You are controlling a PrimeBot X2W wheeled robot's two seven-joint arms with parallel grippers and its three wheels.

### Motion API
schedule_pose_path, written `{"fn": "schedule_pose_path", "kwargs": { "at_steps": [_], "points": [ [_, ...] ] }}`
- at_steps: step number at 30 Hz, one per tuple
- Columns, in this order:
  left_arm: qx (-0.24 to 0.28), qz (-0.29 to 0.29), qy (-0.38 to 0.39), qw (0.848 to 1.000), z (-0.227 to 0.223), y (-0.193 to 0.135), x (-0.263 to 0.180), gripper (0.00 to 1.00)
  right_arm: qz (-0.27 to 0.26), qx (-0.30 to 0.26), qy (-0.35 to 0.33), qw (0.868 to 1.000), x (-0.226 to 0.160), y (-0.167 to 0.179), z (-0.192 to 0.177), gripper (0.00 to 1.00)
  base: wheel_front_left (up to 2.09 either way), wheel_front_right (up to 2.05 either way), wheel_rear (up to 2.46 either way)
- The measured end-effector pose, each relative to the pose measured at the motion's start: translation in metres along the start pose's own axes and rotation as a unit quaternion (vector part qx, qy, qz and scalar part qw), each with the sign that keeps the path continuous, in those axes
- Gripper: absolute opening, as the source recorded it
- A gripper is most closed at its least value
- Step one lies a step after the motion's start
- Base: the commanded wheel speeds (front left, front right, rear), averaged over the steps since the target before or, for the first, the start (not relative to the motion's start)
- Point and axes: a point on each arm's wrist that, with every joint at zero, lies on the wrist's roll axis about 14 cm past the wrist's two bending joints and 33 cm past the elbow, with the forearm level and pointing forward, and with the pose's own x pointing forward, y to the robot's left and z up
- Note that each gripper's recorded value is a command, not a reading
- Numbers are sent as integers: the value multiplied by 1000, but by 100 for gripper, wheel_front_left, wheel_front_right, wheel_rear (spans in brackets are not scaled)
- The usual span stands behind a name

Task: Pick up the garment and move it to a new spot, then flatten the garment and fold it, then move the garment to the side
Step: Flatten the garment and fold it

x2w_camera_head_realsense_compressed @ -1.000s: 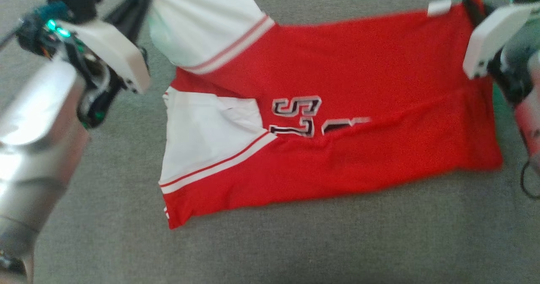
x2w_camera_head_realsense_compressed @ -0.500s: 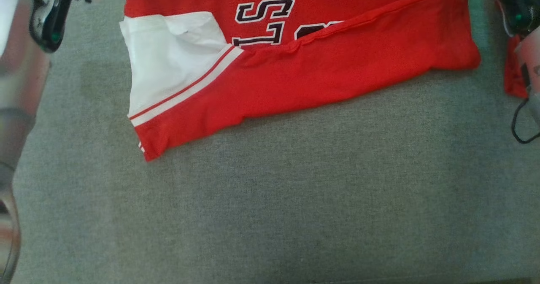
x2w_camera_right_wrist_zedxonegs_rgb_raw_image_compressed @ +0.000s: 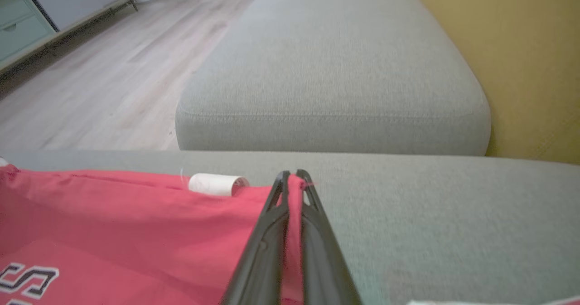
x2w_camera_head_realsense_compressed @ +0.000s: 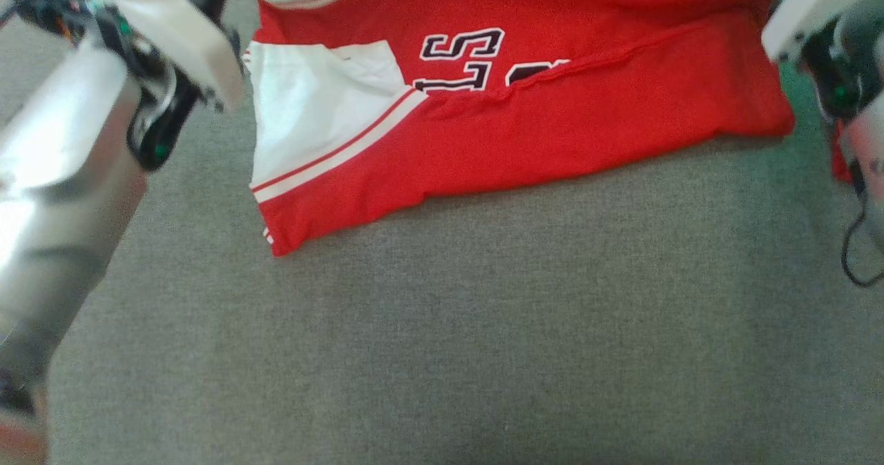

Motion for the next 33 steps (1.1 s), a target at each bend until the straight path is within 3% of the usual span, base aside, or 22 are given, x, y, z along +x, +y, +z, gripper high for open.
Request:
{"fn": "schedule_pose_path", "kwargs": {
  "at_steps": [10, 18, 24, 32, 33],
  "points": [
    [-12, -44, 83, 996, -27, -12, -71, 0, 10, -25, 84, 996, -37, -6, -35, 0, 0, 0, 0],
    [-49, -107, 200, 973, -73, -51, -119, 0, 21, -63, 162, 985, -63, -10, -63, 0, 0, 0, 0],
    [-71, -134, 259, 954, -86, -65, -139, 0, 25, -81, 200, 976, -75, -13, -71, 0, 0, 0, 0],
    [-70, -153, 281, 945, -94, -77, -142, 0, 32, -72, 255, 964, -91, -13, -94, 0, 0, 0, 0],
    [-70, -155, 283, 944, -96, -78, -142, 0, 31, -67, 261, 963, -92, -14, -96, 21, 0, 0, 0]
  ]
}}
